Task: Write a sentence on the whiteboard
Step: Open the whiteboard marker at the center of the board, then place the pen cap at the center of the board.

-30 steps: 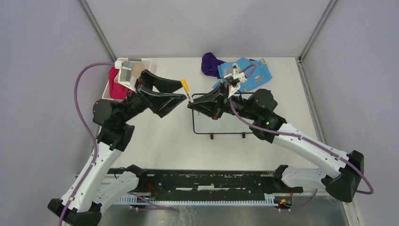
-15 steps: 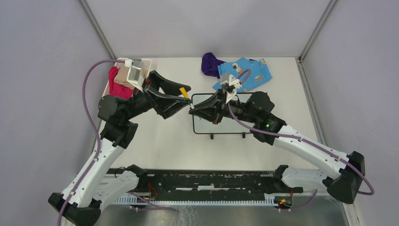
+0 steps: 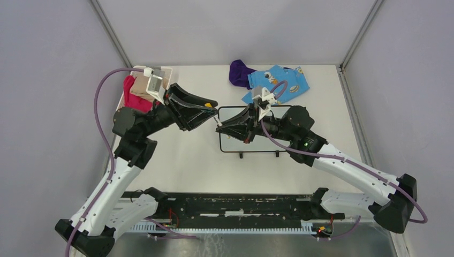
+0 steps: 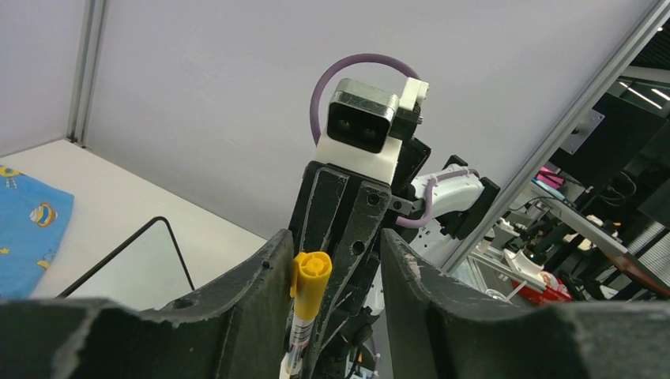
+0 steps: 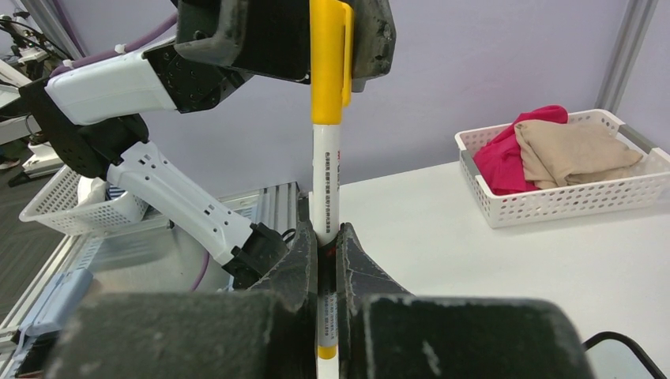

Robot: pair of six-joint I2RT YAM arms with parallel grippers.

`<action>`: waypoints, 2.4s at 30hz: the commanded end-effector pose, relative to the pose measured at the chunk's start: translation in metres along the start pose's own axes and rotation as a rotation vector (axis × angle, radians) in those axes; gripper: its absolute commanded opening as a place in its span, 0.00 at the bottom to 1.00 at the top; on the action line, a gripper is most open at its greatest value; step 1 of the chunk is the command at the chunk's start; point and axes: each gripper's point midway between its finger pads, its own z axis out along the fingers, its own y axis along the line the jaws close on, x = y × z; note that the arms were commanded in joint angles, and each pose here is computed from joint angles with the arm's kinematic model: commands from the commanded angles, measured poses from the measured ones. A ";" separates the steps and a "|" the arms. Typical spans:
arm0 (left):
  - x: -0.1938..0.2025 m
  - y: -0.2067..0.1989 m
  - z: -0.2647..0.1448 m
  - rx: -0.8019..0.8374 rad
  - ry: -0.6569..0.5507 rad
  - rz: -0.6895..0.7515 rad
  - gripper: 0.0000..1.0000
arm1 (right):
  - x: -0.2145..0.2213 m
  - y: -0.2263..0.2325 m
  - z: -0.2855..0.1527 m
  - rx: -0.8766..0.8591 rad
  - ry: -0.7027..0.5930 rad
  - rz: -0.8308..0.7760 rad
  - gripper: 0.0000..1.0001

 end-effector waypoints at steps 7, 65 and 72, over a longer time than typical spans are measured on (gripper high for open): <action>0.012 0.005 -0.006 -0.031 0.050 0.059 0.43 | -0.014 -0.002 -0.005 0.031 -0.051 -0.027 0.00; 0.018 0.009 -0.014 -0.062 0.039 0.058 0.02 | -0.041 0.016 0.016 -0.123 -0.220 0.159 0.32; -0.001 0.001 -0.014 -0.083 -0.020 0.080 0.02 | -0.015 0.011 0.006 -0.087 -0.160 0.124 0.02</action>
